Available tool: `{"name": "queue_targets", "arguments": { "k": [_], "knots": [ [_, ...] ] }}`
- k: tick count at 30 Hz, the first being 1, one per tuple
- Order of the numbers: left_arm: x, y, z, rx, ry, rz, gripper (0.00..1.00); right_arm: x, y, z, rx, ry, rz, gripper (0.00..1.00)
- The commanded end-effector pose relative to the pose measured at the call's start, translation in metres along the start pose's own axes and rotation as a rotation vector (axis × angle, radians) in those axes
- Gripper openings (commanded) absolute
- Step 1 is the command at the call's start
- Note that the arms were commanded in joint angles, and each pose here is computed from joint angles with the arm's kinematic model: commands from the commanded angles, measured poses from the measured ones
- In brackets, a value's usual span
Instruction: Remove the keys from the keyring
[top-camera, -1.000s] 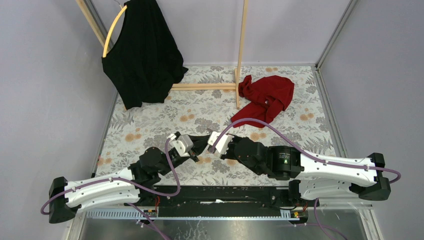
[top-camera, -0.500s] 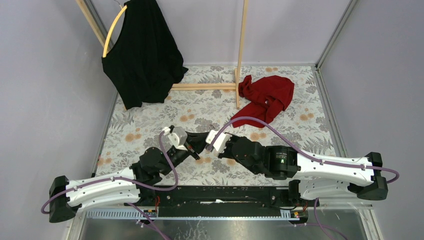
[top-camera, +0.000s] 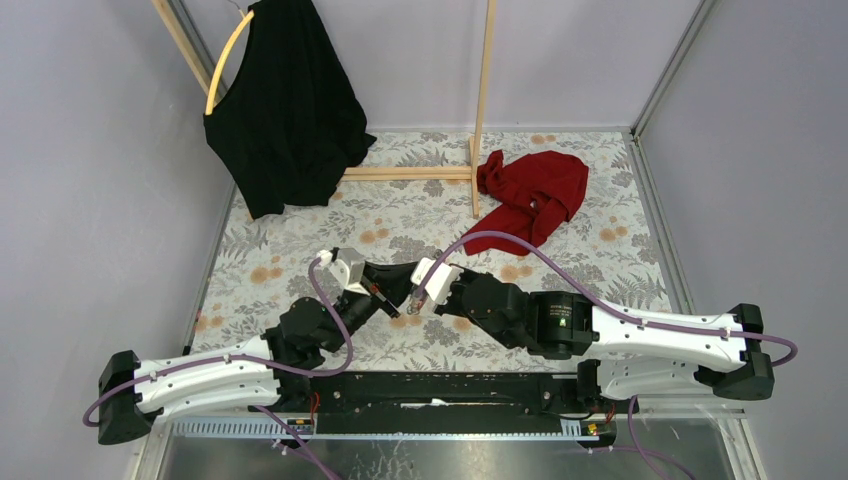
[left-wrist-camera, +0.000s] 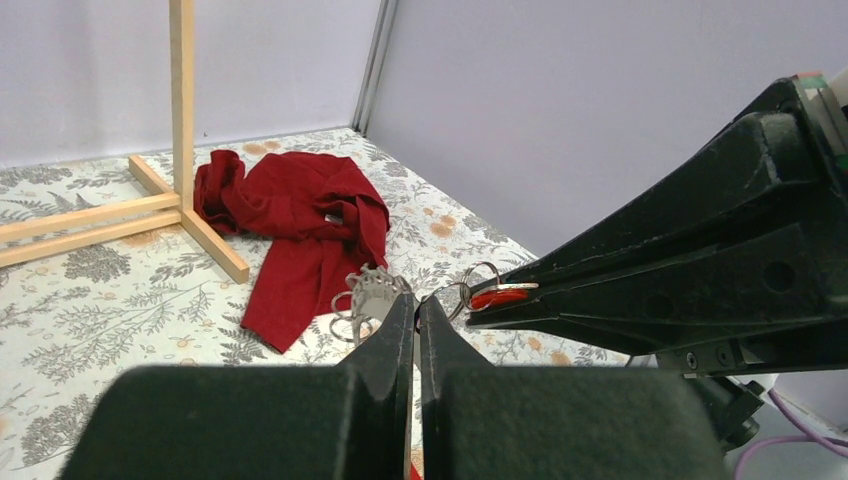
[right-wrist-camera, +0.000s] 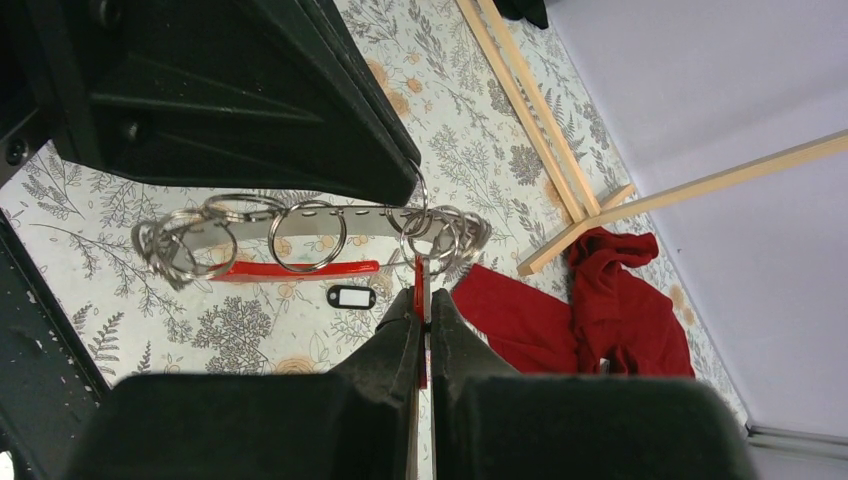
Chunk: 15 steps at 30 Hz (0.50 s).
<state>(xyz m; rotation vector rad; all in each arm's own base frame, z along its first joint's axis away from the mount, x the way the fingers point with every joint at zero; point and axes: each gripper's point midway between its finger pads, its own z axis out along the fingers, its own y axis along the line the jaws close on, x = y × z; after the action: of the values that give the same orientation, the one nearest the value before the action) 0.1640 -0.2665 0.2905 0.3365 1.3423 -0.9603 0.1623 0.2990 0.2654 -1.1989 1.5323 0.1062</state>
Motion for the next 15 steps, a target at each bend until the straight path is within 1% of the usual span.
{"name": "queue_targets", "arguments": {
  "k": [1,15],
  "knots": [
    [-0.044,0.014,0.002,-0.095,-0.169,-0.092,0.0,0.01,-0.004,-0.002,0.024,0.043,-0.001,0.0],
    [-0.022,0.029,0.014,-0.234,-0.053,-0.118,0.0,-0.011,-0.005,0.004,0.01,0.021,-0.04,0.0]
  ]
}}
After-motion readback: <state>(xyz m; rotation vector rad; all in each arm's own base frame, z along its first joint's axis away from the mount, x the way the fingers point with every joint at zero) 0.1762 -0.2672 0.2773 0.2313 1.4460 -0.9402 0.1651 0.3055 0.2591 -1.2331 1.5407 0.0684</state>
